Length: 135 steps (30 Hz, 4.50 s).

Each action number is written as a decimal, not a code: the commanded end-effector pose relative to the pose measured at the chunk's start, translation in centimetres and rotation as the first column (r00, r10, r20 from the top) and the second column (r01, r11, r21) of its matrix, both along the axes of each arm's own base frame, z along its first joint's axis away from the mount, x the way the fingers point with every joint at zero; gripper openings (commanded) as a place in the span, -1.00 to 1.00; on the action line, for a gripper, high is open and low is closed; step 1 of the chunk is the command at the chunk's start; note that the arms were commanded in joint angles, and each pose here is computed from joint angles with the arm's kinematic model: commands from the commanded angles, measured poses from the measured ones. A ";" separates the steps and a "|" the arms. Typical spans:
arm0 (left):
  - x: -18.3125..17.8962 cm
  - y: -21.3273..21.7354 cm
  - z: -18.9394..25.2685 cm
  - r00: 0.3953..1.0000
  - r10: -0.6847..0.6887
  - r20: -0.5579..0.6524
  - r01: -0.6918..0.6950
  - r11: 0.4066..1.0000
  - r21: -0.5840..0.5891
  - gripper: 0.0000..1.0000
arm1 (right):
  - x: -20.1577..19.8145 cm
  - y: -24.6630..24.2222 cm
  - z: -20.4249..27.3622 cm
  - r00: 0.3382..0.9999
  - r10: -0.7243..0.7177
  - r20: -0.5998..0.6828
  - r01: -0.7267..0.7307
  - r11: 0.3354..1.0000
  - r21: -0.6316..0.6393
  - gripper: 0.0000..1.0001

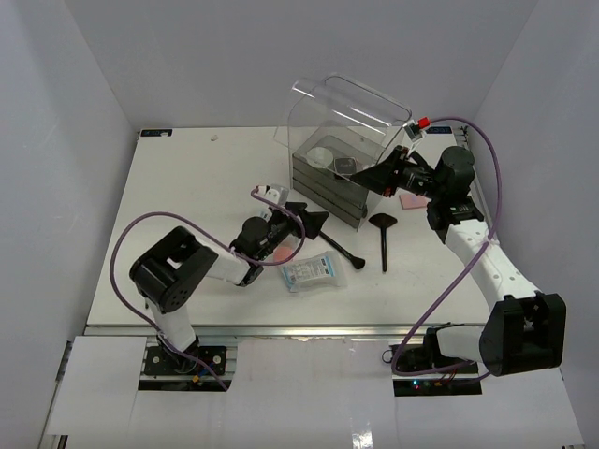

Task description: Organize the makeup

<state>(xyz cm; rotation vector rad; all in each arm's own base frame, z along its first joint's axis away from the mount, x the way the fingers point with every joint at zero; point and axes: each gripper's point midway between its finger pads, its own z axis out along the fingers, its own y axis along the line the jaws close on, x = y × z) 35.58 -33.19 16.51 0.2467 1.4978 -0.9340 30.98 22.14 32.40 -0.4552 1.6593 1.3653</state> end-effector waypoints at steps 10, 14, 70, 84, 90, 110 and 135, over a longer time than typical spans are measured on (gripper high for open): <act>-1.7 7.4 6.4 0.974 0.186 -0.129 -0.166 0.974 0.151 0.96 | -3.1 -2.1 -6.1 0.998 -0.003 0.067 0.022 0.954 -0.299 0.24; -2.3 9.3 8.1 0.969 0.173 -0.177 -0.146 0.978 0.152 0.96 | -3.6 -3.4 -8.6 0.998 -0.032 0.058 0.052 0.920 -0.390 0.46; 8.5 -1.5 -2.0 0.750 -0.293 -0.593 0.031 0.911 -0.412 0.17 | -6.3 -9.3 -10.0 0.944 0.132 0.302 -0.064 0.972 -0.225 0.01; 9.0 -1.7 -1.7 0.757 -0.292 -0.585 0.030 0.909 -0.415 0.15 | -6.4 -9.5 -9.9 0.945 0.127 0.300 -0.061 0.974 -0.220 0.00; 8.0 -1.0 -1.3 0.779 -0.274 -0.564 0.043 0.920 -0.389 0.16 | -6.4 -9.5 -10.1 0.948 0.125 0.293 -0.061 0.974 -0.218 0.00; -1.3 8.0 4.4 0.917 -0.089 -0.389 0.002 0.976 -0.217 0.75 | -4.8 -10.0 -10.9 0.961 0.031 0.273 0.046 0.962 -0.270 0.04; 7.2 -1.7 3.6 0.824 -0.327 -0.462 0.042 0.849 -0.526 0.15 | -4.3 -10.4 -11.9 0.968 -0.002 0.252 0.076 0.955 -0.287 0.11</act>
